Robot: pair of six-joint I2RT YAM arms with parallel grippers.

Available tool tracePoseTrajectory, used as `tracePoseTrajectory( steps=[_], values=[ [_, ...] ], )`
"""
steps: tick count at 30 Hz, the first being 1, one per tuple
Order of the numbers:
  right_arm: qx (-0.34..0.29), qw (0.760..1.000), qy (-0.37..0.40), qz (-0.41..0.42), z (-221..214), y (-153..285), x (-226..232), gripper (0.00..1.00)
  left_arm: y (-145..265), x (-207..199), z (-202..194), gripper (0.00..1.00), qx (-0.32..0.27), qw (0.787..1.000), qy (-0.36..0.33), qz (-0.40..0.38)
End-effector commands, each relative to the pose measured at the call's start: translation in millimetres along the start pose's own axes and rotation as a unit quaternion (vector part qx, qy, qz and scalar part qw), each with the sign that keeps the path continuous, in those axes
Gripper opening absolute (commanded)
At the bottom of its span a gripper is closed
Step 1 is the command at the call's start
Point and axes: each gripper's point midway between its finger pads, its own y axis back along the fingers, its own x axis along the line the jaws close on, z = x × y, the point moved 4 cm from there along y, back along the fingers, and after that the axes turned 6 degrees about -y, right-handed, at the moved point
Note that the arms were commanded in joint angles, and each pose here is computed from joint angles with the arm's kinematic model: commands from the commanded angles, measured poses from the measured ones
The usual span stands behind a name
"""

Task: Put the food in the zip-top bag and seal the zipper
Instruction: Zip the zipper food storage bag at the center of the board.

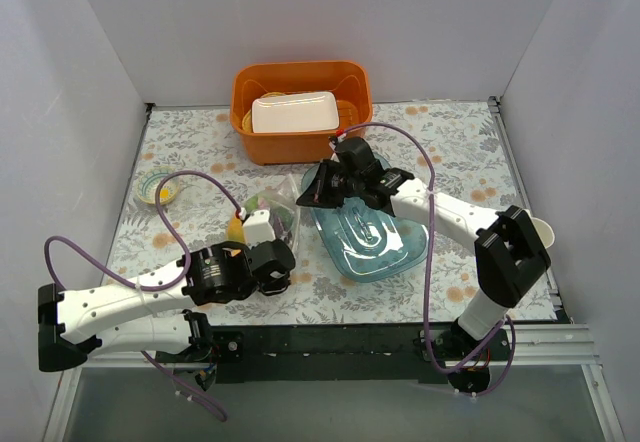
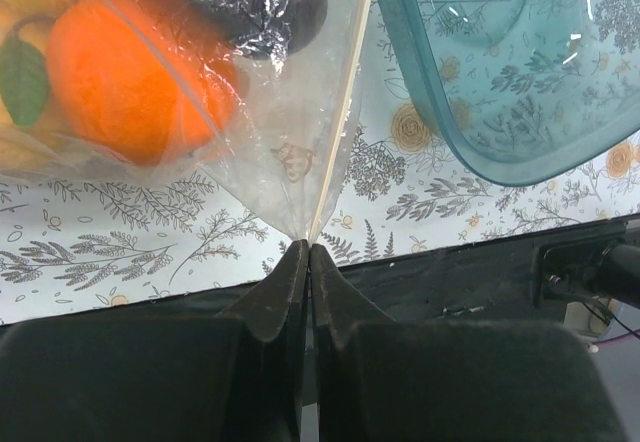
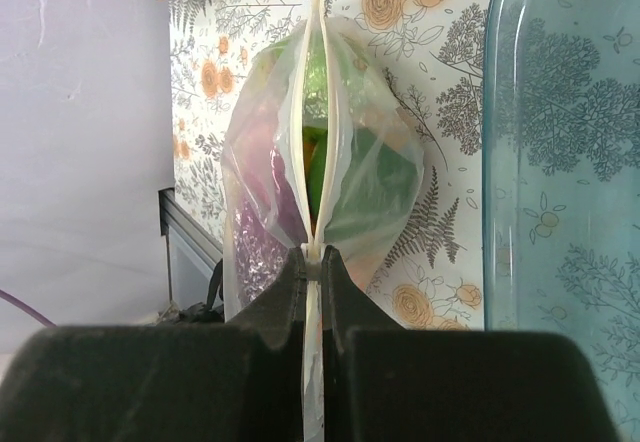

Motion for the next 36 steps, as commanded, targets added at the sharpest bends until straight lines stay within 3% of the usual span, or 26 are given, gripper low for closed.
tracePoseTrajectory(
  steps=[1,36],
  values=[
    [-0.061,0.997,0.027,0.05,43,1,26,0.01,5,7,-23,0.0,0.055,0.998,-0.021,-0.006],
    [-0.084,0.994,0.043,0.049,87,-4,19,0.01,0,17,-38,0.0,0.064,0.998,0.001,-0.008]
  ],
)
